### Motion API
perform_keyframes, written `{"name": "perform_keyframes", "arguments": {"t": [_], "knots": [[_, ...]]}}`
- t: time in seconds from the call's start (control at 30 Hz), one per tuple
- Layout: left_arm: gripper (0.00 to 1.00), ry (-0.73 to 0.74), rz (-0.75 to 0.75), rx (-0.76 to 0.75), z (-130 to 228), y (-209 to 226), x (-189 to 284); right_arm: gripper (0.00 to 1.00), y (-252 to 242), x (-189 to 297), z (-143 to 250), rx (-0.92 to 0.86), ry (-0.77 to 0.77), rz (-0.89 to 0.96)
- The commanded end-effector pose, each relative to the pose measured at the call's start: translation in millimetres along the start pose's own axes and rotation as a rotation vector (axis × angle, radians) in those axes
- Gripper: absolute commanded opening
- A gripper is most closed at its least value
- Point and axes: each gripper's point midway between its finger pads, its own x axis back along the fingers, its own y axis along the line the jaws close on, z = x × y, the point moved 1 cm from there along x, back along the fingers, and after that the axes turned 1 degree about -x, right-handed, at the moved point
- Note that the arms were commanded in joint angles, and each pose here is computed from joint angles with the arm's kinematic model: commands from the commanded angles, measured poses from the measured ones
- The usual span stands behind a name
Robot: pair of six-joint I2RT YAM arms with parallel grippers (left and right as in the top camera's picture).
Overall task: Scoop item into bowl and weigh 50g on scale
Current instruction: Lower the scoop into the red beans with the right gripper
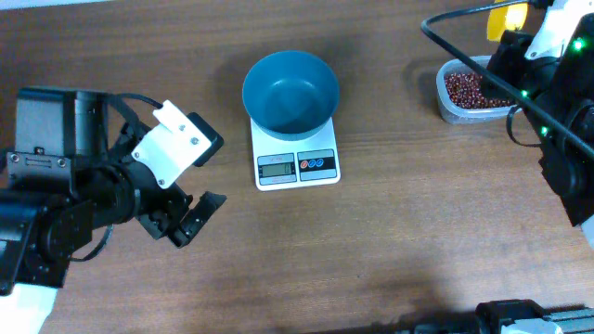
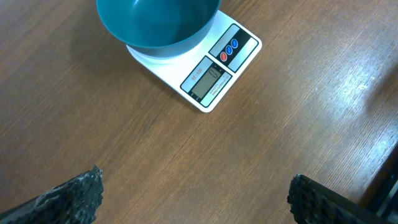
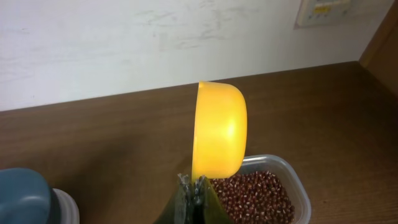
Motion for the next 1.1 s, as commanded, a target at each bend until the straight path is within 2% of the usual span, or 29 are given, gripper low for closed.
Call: {"name": "perform_keyframes", "arguments": {"t": [0.0, 0.4, 0.57, 0.73, 0.83, 0.97, 1.07], "knots": [[0.99, -0.014, -0.013, -0.026, -5, 3, 5, 0.04, 1, 1, -5, -0.003, -0.01, -0.012], [0.99, -0.013, -0.055, -0.034, -7, 11, 5, 0.04, 2, 1, -3, -0.001, 0.002, -0.021], [0.99, -0.013, -0.055, -0.034, -7, 11, 5, 0.04, 12, 19, 23, 0.291, 0.175, -0.111], [0.99, -0.013, -0.055, -0.034, -7, 11, 5, 0.04, 9, 34, 26, 0.382, 0.358, -0.125], [0.99, -0.013, -0.055, -0.034, -7, 11, 5, 0.04, -4, 7, 27, 0.472, 0.442, -0.057], [0.99, -0.013, -0.055, -0.034, -7, 11, 5, 0.04, -22, -36, 50, 0.506, 0.567, 0.044], [0.99, -0.013, -0.055, -0.034, -7, 11, 5, 0.04, -29, -61, 55, 0.503, 0.567, 0.079]]}}
